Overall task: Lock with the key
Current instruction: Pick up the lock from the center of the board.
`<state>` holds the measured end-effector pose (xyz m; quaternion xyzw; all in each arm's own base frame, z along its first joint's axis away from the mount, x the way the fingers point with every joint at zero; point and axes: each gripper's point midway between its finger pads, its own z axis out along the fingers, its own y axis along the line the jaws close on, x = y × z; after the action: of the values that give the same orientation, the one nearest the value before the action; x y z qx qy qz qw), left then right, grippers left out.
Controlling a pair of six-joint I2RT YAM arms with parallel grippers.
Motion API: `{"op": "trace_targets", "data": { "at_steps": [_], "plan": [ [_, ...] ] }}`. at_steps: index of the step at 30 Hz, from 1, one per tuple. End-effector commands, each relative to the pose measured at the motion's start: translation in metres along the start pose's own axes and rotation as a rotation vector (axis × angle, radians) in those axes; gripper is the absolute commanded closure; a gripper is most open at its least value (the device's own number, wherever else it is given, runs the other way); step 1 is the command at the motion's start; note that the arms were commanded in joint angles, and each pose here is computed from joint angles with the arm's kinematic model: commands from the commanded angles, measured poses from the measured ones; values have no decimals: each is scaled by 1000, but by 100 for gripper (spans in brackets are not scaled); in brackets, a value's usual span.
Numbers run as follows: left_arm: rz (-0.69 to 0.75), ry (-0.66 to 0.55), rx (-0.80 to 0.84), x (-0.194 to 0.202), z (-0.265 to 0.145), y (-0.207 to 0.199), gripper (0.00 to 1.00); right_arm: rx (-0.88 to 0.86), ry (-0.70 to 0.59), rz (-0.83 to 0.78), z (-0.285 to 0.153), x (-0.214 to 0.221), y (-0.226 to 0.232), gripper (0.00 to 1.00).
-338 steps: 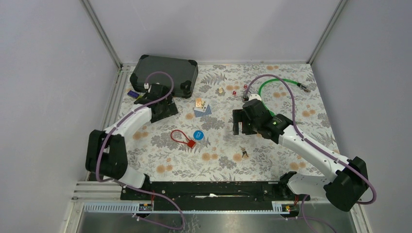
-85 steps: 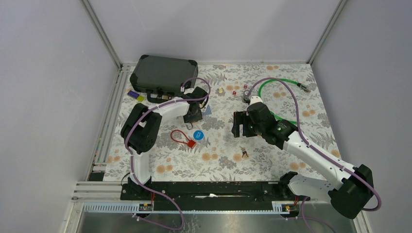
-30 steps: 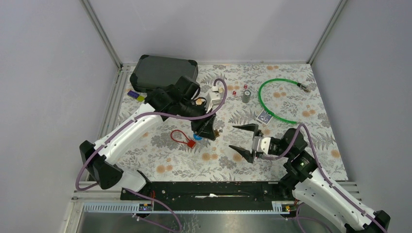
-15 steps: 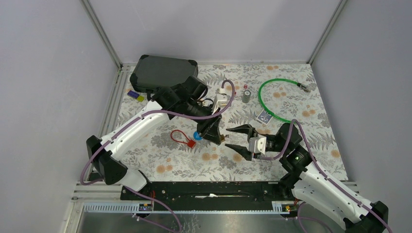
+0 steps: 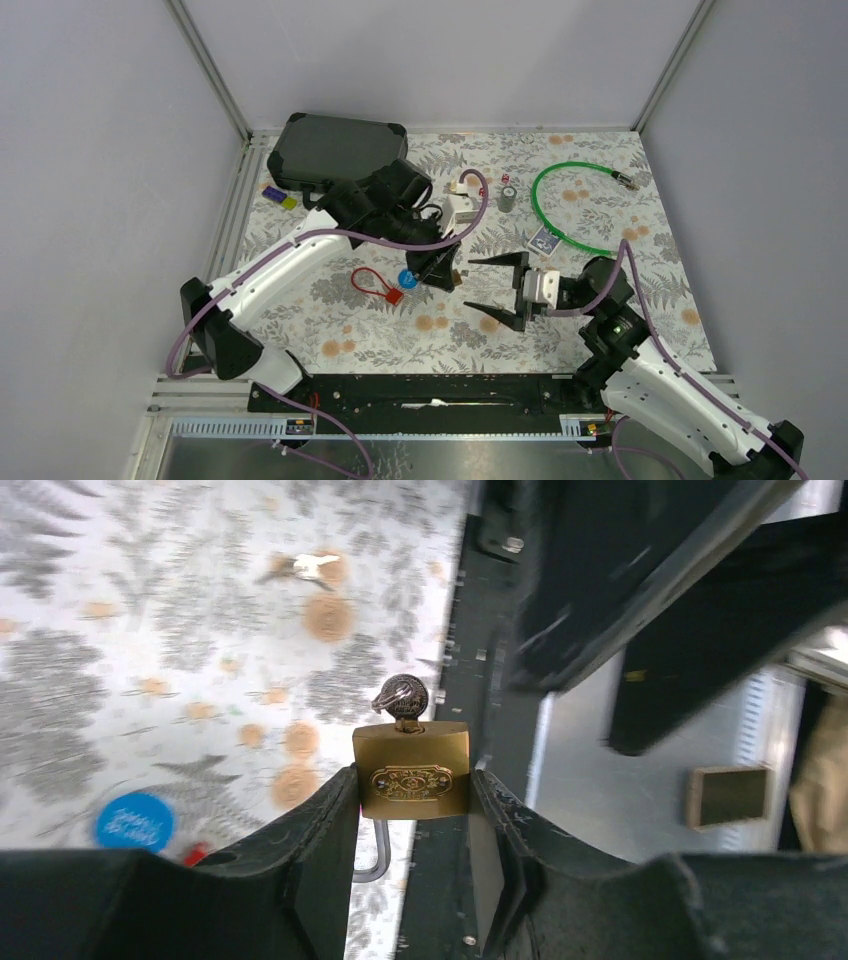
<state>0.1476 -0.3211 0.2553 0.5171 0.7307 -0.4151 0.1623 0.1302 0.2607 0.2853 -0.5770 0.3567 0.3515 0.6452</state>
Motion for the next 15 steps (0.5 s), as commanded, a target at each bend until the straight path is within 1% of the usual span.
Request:
{"op": "trace_targets", "data": {
  "at_steps": [1,2,3,4,6,7,8,9,11,15],
  "plan": [
    [169,-174,-284,-34,-36,19,100,302,-78,252,-10,-43,-51,24],
    [190,-197,-352,-36,-38,29,100,376,-68,341,-14,-43,-62,25],
    [234,-247,-418,-41,-48,32,100,454,-50,438,-18,-43,-74,26],
    [279,-294,-468,-45,-55,34,100,527,-9,536,-22,-40,-84,27],
    [407,-387,-513,-50,-66,30,100,656,98,678,-28,-24,-100,26],
    [474,-445,-524,-53,-71,24,100,699,155,745,-31,-14,-102,26],
    [529,-476,-525,-47,-70,23,100,722,209,805,-30,-3,-101,25],
    [588,-527,-524,-50,-75,14,100,715,255,879,-26,4,-96,25],
    [670,-566,-514,-52,-81,3,100,652,290,996,-12,5,-87,24],
    [770,-458,-460,-40,-73,-2,100,459,237,1192,20,-13,-69,21]
  ]
}}
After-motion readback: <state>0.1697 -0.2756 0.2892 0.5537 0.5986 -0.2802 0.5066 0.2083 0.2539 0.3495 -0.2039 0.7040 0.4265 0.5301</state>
